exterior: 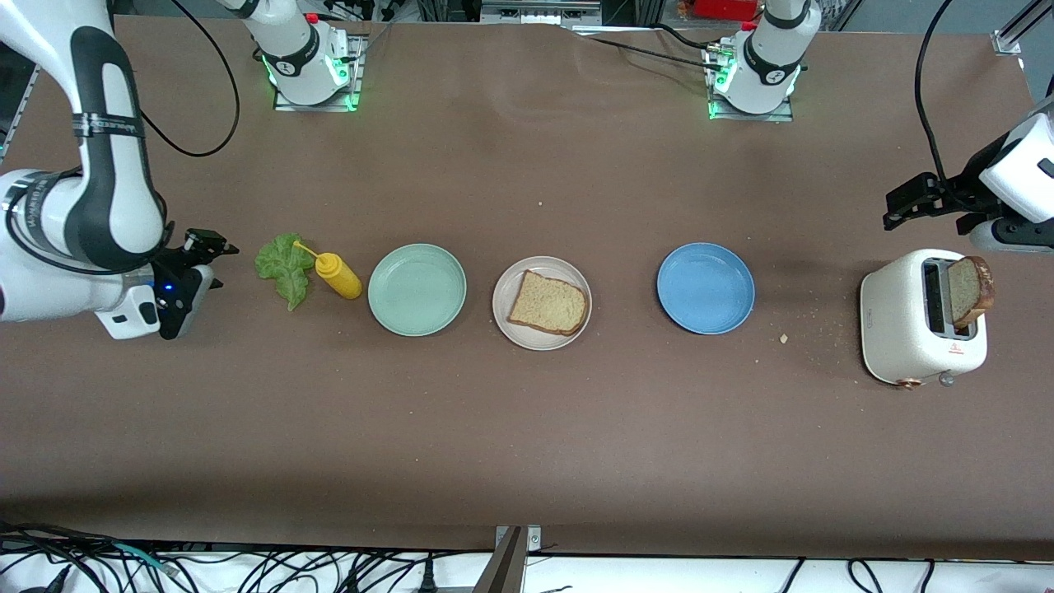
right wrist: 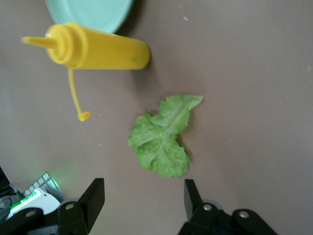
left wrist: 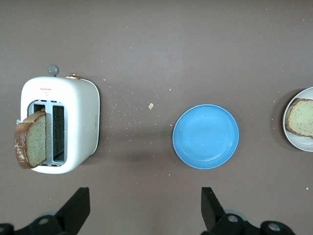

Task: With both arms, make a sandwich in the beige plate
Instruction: 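Move the right gripper over the green lettuce leaf, then grasp the lettuce leaf with the right gripper and lift it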

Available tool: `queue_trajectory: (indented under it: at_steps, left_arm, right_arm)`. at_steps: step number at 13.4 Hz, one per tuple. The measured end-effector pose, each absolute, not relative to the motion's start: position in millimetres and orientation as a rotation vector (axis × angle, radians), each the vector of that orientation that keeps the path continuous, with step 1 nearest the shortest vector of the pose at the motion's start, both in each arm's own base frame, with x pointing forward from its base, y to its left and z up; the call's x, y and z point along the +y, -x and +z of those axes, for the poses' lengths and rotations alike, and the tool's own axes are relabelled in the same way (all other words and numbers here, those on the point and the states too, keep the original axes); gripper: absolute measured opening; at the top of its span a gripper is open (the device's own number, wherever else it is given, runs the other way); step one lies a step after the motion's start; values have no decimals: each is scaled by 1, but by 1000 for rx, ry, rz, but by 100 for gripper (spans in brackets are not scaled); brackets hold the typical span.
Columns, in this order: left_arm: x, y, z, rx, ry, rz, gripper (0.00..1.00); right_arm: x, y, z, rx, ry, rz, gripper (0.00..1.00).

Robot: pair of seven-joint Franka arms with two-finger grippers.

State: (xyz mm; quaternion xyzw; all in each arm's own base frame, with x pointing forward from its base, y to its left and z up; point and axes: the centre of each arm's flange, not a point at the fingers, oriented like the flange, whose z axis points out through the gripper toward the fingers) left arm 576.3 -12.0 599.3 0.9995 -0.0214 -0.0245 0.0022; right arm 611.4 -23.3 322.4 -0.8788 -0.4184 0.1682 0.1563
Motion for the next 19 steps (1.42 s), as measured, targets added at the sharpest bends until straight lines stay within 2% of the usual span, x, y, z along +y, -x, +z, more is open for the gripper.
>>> queue_trajectory:
  at_steps: [4, 10, 16, 18, 19]
  left_arm:
    - [-12, -577, 599, -67, -3136, -76, 100]
    - [-12, -578, 595, -67, -3135, -84, 100]
    - [-12, -579, 595, -67, -3135, -85, 100]
    - [-12, -579, 595, -67, -3135, -85, 100]
    - [-12, -579, 595, -67, -3135, -85, 100]
  right_arm:
    - [10, -601, 295, -1027, 2710, 569, 74]
    - [-5, -559, 217, -914, 2848, 464, 76]
    - [-7, -534, 185, -879, 2903, 408, 76]
    - [-5, -532, 183, -880, 2905, 404, 73]
    - [-5, -531, 181, -877, 2904, 406, 66]
